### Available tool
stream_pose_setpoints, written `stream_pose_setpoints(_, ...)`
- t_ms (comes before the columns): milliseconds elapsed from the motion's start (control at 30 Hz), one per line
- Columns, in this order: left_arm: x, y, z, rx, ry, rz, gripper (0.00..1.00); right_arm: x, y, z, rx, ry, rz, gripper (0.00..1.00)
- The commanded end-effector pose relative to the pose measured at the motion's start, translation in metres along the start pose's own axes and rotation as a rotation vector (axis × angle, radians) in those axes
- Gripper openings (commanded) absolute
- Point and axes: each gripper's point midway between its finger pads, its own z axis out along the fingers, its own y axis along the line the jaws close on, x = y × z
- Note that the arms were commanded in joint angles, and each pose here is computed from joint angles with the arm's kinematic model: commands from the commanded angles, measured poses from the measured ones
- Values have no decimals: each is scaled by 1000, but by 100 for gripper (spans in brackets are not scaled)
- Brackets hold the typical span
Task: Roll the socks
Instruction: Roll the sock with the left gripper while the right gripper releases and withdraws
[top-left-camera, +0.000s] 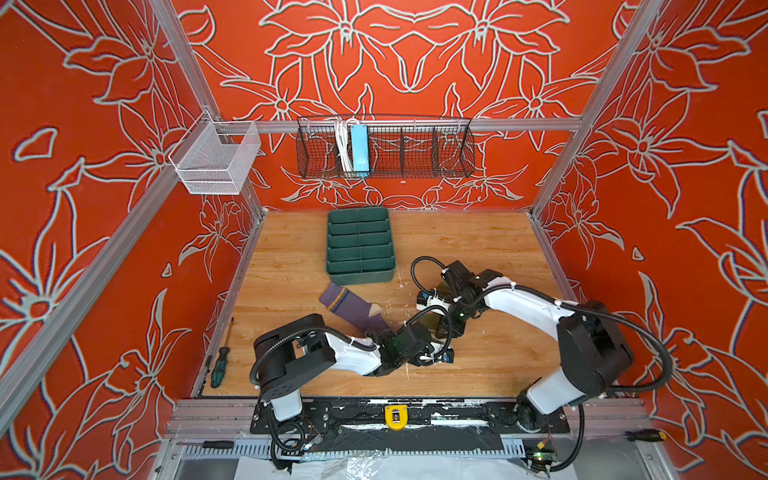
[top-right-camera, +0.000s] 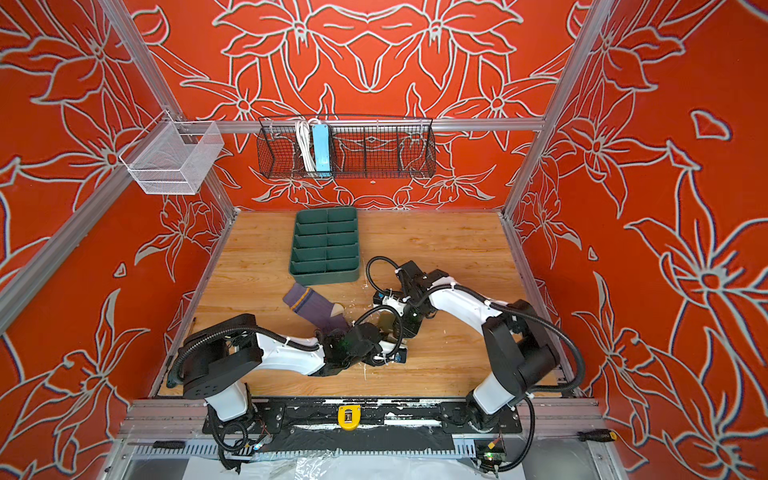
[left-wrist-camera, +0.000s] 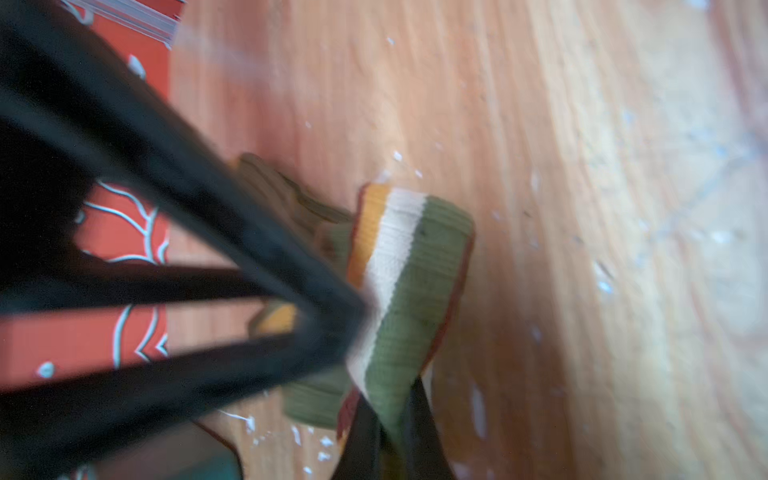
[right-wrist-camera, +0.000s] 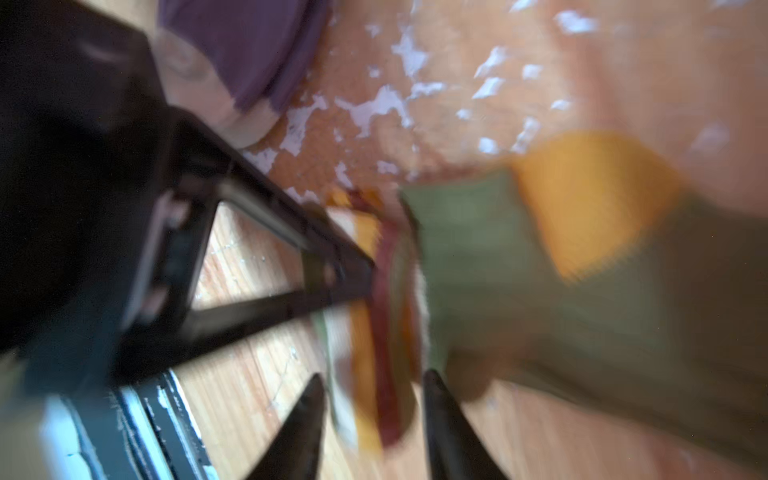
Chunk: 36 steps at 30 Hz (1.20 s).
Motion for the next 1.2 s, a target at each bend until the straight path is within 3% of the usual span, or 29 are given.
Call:
stream_pose_setpoints(0, 24, -29, 2, 88, 72, 4, 0, 8, -17, -15, 114, -34, 12, 59)
stream_pose_setpoints(133, 22, -31, 3, 94, 69, -2, 0, 6, -54, -43, 380, -109, 10, 65)
stream_pose_setpoints(233, 17, -33, 2, 147, 80, -9, 0, 0, -94, -85, 632, -209, 104, 70)
stream_pose_setpoints(333, 12, -47, -2, 299, 102, -29, 0, 1, -131, -148, 860, -331, 295, 75)
stream_pose_setpoints(400, 7, -58, -5, 419, 117, -97, 0, 13, -151, -207, 1064, -438, 494, 86)
stream_pose_setpoints(533, -5, -65, -8, 597, 158, -220, 0, 27, -150, -275, 1258, -608, 674, 95)
stream_pose_setpoints(633, -5, -66, -3, 674, 211, -293, 0, 23, -131, -296, 1239, -712, 649, 97)
stream_pose_setpoints(767, -4, -69, 3, 789, 276, -405, 0, 10, -92, -302, 1105, -802, 510, 95)
stream_pose_setpoints(1033, -12, -63, 7, 977, 279, -617, 0, 21, -19, -249, 851, -630, 78, 84)
stream_pose_setpoints(1167, -18, -55, 8, 1094, 256, -728, 0, 29, 23, -221, 741, -610, -179, 81)
